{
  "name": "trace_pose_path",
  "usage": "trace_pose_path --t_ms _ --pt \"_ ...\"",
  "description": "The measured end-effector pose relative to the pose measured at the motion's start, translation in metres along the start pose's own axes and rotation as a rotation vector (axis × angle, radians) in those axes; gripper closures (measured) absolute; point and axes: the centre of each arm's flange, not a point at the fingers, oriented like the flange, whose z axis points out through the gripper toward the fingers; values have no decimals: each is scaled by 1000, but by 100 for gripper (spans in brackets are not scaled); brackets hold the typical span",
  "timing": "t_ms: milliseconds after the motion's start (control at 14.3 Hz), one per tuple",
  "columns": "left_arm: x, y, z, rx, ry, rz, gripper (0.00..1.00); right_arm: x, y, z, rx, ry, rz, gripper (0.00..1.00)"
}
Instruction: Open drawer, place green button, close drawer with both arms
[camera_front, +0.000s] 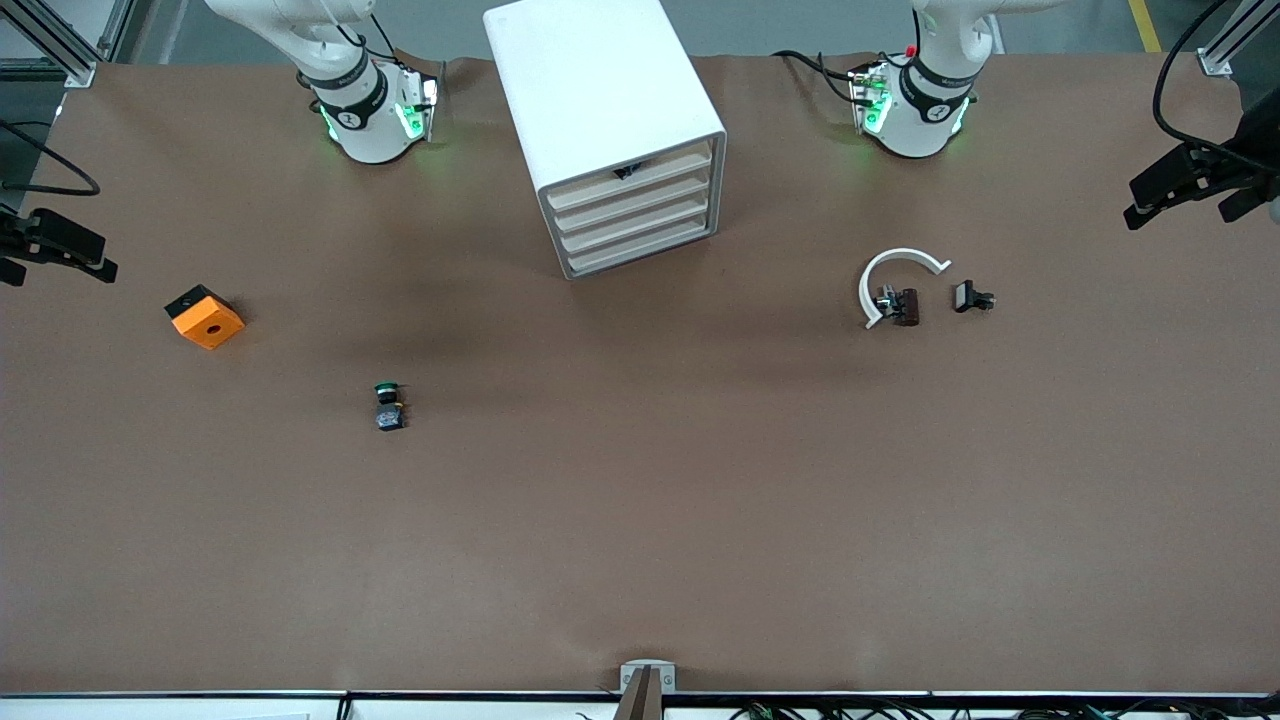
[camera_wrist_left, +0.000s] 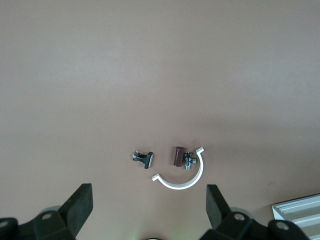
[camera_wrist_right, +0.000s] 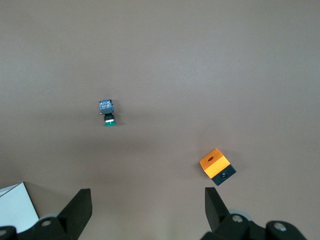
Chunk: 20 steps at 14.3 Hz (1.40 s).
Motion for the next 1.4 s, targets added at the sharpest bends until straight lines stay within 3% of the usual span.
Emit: trace_pose_path --t_ms 420,700,980,1190,1400 --pt "2 0 6 1 -21 0 0 0 0 -3 -1 6 0 0" --pt "25 0 27 -1 -56 -1 0 0 -2 -3 0 7 -5 0" --pt "63 1 98 -3 -169 -65 0 3 -14 -4 -2 22 -27 0" --pt "83 23 159 -36 -275 -253 0 14 -39 -2 -6 57 -72 0" --pt "93 67 224 5 -382 -383 0 32 -63 24 -7 38 -114 0"
